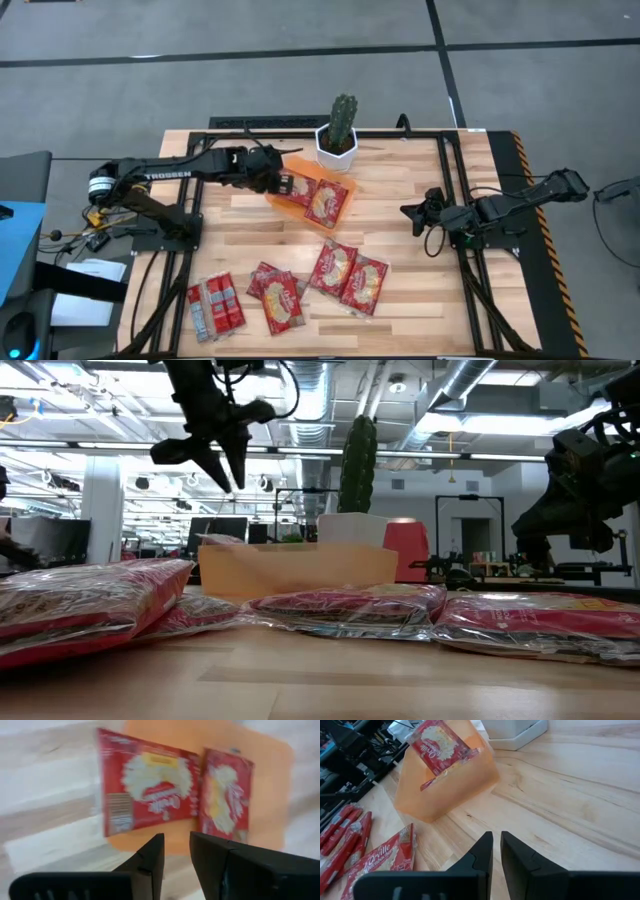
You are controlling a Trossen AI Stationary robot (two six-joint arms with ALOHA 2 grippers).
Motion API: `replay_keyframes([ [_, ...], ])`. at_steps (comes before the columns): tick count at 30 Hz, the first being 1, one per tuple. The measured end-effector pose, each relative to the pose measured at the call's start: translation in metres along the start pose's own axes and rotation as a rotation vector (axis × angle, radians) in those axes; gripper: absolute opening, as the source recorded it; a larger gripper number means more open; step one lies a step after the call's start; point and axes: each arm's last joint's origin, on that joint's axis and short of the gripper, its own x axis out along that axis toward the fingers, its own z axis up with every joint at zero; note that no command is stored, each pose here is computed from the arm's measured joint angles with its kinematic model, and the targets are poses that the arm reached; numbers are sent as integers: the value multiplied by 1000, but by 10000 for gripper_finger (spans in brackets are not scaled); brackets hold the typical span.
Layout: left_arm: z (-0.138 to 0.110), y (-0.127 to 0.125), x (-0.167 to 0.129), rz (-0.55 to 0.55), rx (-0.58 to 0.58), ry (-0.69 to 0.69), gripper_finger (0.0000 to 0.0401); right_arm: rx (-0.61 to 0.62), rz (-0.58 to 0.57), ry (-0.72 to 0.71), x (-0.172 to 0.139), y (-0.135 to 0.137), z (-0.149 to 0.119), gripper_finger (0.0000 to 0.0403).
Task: Sort popcorn bags into baskets
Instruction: Put the popcorn bag into the bin
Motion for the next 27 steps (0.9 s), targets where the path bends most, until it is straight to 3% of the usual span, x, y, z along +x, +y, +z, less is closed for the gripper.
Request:
replay_keyframes([
  [3, -2, 5, 0, 61, 79, 3, 52, 0, 0, 0, 0, 0, 0, 64],
  [7, 3, 15, 0, 183, 66, -67, 24, 0, 0, 0, 0, 0, 0, 64],
  [10, 13, 22, 3, 155, 72, -11, 30, 0, 0, 0, 0, 0, 0, 64],
  [15, 25, 25, 7, 79, 96, 17, 96, -16, 0, 1, 0, 0, 0, 64],
  [22, 36, 34, 20, 128, 79, 25, 221, -16, 0, 0, 0, 0, 0, 64],
  [27, 40, 39, 40, 168, 81, 74, 264, -16, 0, 1, 0, 0, 0, 64],
])
